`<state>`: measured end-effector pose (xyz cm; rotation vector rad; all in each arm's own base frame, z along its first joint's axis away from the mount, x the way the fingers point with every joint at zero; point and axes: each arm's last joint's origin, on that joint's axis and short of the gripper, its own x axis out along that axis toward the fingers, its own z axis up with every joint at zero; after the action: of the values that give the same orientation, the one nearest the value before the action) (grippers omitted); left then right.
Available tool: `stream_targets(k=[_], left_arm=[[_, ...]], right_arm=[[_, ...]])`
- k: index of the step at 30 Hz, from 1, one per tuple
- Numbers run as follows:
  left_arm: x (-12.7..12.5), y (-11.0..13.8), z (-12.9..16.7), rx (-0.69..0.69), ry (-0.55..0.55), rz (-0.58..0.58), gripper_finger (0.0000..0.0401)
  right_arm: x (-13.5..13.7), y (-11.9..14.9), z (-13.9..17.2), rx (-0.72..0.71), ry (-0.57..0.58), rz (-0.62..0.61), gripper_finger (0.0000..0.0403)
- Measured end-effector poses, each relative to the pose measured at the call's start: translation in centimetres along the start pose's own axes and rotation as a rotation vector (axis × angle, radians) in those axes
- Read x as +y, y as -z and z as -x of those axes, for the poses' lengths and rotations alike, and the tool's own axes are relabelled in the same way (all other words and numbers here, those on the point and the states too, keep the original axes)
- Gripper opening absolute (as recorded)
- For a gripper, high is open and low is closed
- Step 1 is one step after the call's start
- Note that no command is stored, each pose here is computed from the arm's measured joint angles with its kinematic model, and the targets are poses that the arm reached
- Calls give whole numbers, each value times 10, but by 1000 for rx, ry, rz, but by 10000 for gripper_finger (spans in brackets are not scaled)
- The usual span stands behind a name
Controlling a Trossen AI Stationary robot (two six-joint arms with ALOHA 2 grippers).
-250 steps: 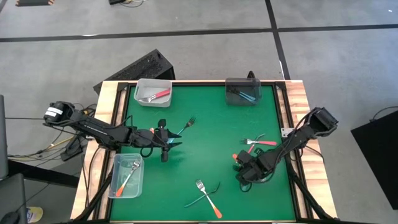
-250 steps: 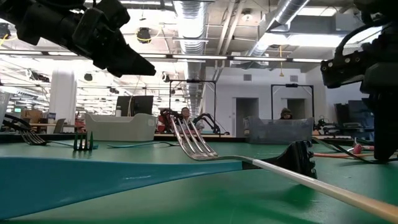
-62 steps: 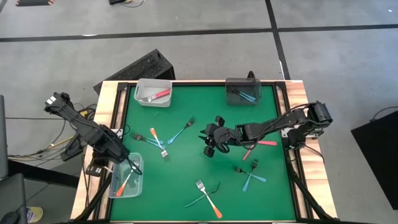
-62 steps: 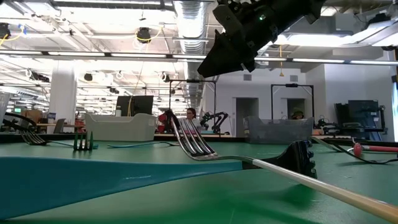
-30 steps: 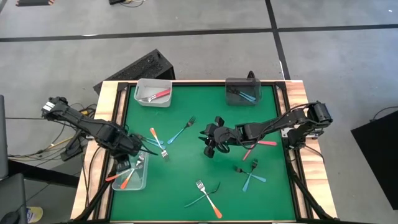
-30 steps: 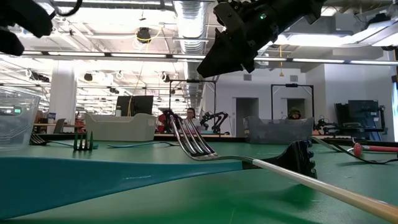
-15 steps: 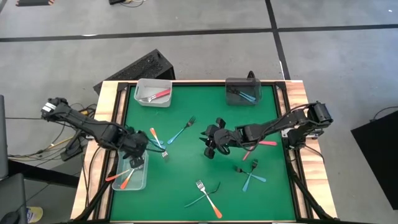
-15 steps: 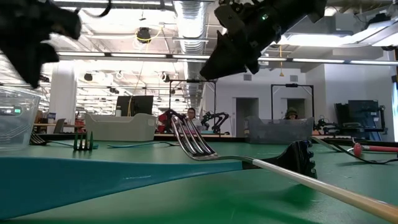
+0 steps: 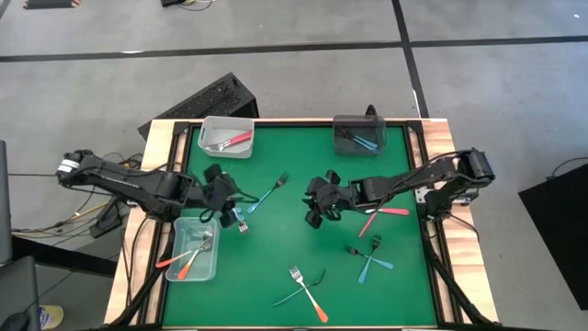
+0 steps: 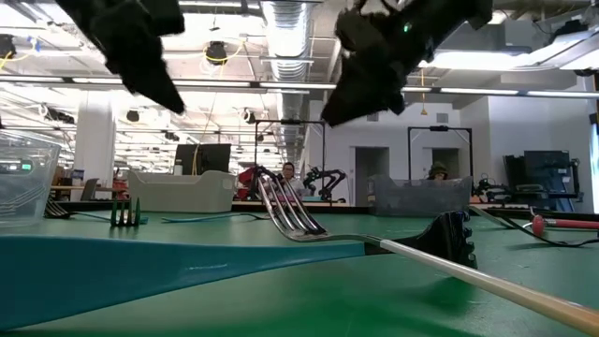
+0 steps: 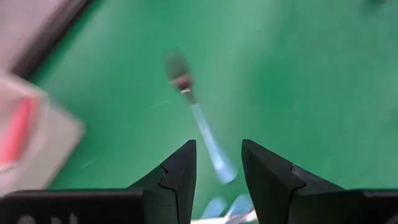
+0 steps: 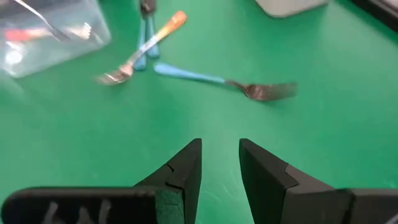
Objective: Sort silverware by color (type)
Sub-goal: Put the blue fork into the black bin
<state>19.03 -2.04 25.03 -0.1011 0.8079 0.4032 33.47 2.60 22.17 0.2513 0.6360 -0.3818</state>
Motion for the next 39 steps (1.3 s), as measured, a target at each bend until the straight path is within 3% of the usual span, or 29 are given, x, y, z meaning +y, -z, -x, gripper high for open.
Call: stream_targets(k=[3, 7, 15, 25, 33, 39], left_arm=[[3, 6, -22, -77, 101, 40, 116], [12, 11, -41, -202, 159, 109, 116], [49, -7, -41, -395, 41, 168, 131], [83, -2, -69, -275, -131, 188, 194], [83, 2, -83, -224, -128, 299, 197], [78, 1, -83, -240, -107, 298, 197]], right_arm=[[-6, -5, 8, 5, 8, -8, 133], [-19, -5, 7, 17, 111, -24, 133], [-51, -8, -28, 9, 220, -105, 133], [-91, -6, -86, -7, 101, -227, 133], [-106, -10, -115, -7, 81, -280, 133], [-102, -18, -132, 6, 32, -263, 133]])
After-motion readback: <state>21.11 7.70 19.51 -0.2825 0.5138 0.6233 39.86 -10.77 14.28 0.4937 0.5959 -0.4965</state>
